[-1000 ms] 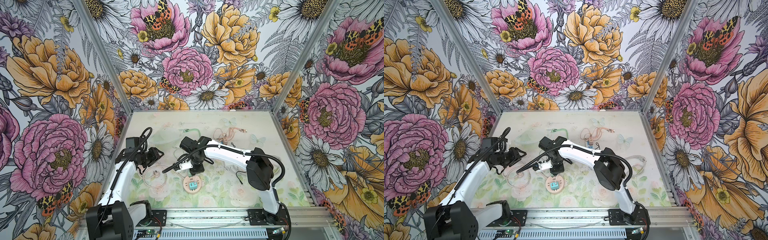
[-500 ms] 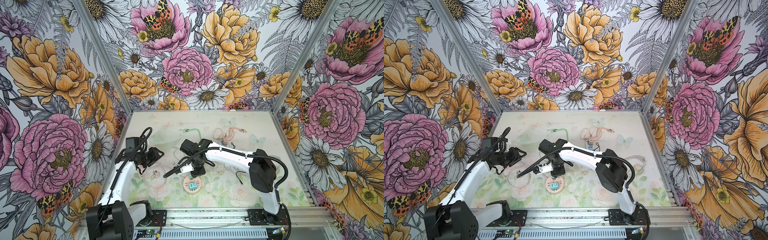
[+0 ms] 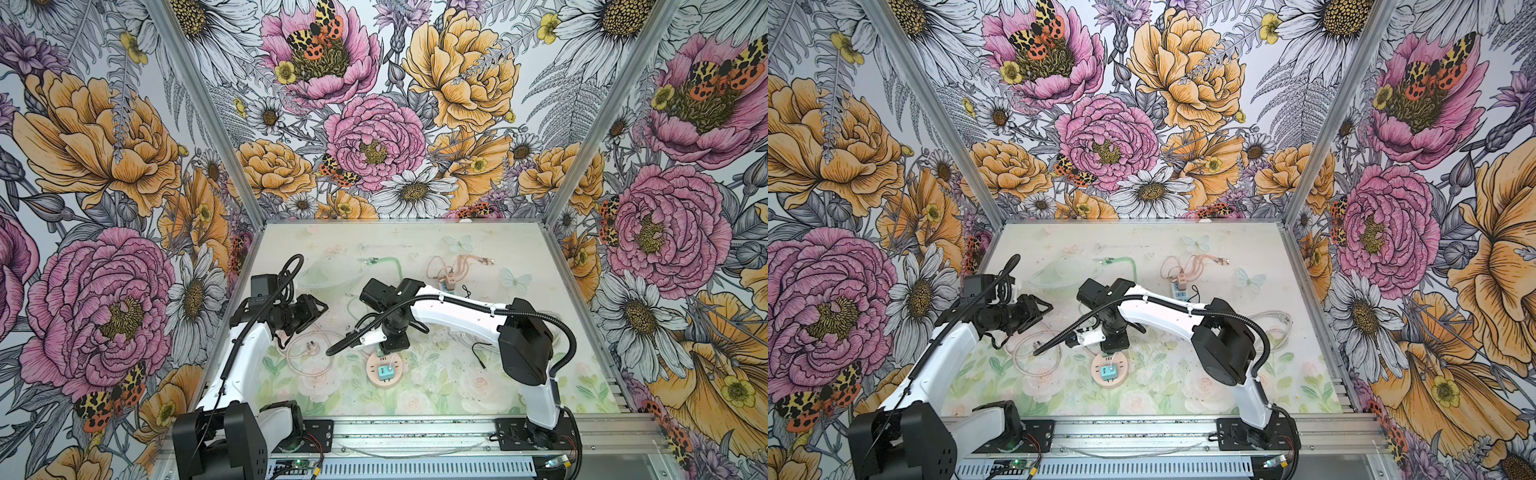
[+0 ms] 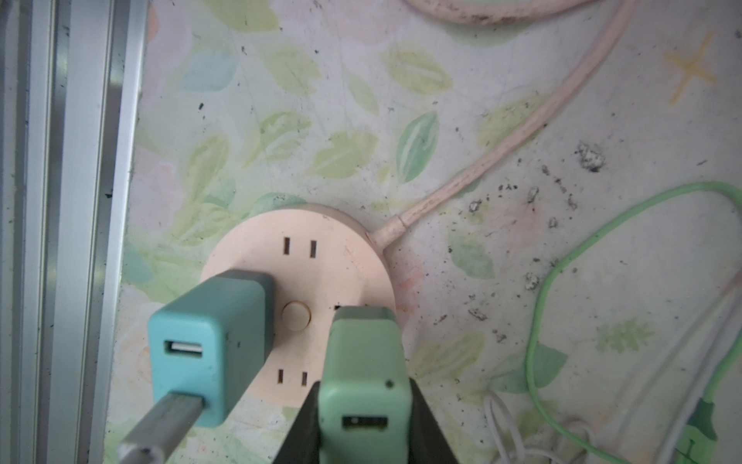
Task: Insert the plug
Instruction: 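Move the light-green charger with the right gripper over the round pink socket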
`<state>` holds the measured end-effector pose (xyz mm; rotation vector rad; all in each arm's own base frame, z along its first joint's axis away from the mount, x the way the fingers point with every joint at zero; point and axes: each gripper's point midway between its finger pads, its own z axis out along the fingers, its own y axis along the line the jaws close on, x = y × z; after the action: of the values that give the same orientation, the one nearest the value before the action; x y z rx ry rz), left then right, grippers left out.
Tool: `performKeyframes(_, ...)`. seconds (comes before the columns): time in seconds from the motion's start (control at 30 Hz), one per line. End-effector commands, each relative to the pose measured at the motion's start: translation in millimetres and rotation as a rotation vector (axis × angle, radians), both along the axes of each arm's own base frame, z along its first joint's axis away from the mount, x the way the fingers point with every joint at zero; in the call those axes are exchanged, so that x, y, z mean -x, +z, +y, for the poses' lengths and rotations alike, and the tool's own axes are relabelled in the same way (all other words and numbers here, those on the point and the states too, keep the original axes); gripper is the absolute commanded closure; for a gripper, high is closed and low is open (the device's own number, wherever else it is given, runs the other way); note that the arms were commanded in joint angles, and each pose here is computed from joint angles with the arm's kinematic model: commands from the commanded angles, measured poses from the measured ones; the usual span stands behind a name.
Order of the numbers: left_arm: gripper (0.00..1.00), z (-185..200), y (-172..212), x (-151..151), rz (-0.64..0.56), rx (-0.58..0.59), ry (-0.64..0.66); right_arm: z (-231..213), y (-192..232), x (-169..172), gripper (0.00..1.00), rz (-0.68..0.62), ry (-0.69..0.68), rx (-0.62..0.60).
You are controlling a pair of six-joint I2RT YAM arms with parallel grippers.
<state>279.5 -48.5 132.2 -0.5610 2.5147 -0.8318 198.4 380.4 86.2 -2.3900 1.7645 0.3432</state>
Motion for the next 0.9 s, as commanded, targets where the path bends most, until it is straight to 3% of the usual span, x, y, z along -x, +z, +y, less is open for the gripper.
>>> performKeyframes(0.0,0.49,-1,10,-5,-0.048,0.008,-0.026,0,-4,13,1.0,0.015,0.028,-0.002)
performKeyframes(0.87,0.5,0,10,-9,-0.059,0.059,-0.027,5,17,20,1.0,0.098,-0.037,-0.084)
